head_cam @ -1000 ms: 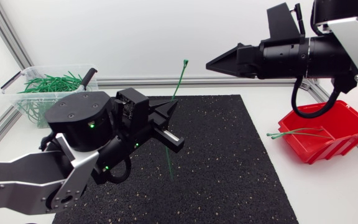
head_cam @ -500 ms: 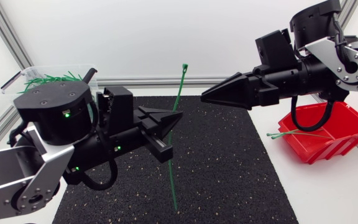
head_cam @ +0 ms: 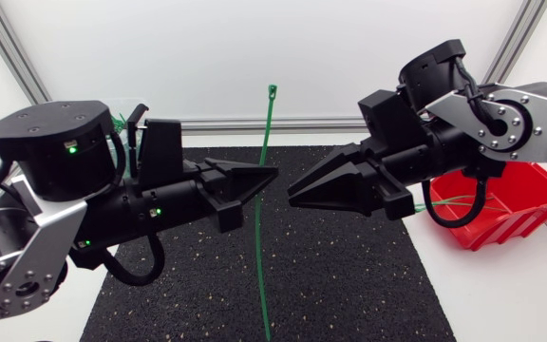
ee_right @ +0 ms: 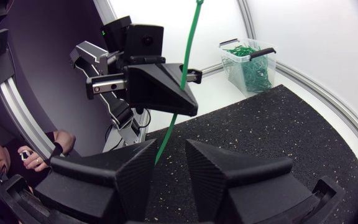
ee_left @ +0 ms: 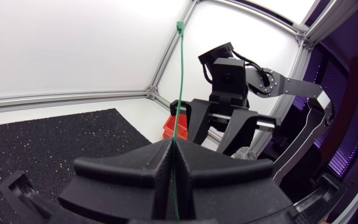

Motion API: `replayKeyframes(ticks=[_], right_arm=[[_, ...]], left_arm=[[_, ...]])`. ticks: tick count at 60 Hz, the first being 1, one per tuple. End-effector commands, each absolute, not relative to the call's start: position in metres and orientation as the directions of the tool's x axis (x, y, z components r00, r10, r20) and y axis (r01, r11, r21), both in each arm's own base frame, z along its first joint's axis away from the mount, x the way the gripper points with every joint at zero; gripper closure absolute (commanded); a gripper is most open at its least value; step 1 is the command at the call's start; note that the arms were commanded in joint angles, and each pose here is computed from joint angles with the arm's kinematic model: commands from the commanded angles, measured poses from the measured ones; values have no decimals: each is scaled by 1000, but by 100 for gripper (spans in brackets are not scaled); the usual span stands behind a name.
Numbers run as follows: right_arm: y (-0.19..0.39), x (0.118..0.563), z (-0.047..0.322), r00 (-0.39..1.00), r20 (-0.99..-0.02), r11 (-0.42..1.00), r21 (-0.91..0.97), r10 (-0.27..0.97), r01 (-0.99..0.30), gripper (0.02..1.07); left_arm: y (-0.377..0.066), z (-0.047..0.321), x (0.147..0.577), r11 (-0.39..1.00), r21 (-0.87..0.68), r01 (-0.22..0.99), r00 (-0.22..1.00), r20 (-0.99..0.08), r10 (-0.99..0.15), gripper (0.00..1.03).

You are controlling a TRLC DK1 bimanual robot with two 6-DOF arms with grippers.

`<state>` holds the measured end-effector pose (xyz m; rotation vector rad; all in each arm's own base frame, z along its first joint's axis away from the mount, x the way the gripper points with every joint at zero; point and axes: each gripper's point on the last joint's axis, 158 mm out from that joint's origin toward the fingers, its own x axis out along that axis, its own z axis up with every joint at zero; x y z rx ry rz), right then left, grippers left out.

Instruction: Take a green cable tie from the red box, thread the tail through the head to close it, then place it in the transparent bin on the left.

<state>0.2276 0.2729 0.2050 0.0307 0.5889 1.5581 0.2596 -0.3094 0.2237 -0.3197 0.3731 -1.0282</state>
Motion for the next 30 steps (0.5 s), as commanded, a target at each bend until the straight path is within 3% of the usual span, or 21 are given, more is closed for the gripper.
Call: replayKeyframes(ticks=[1,30], right_arm=[[278,217,189,-138,-343,10,397,929,-918,69],[298,206,178,-173,-367,-30,366,914,-930,70]], left_arm=[[-312,243,256,450,-454,769,451,-113,-885,99],[-325,243,240,399,-499,769,393,-122,-911,99]])
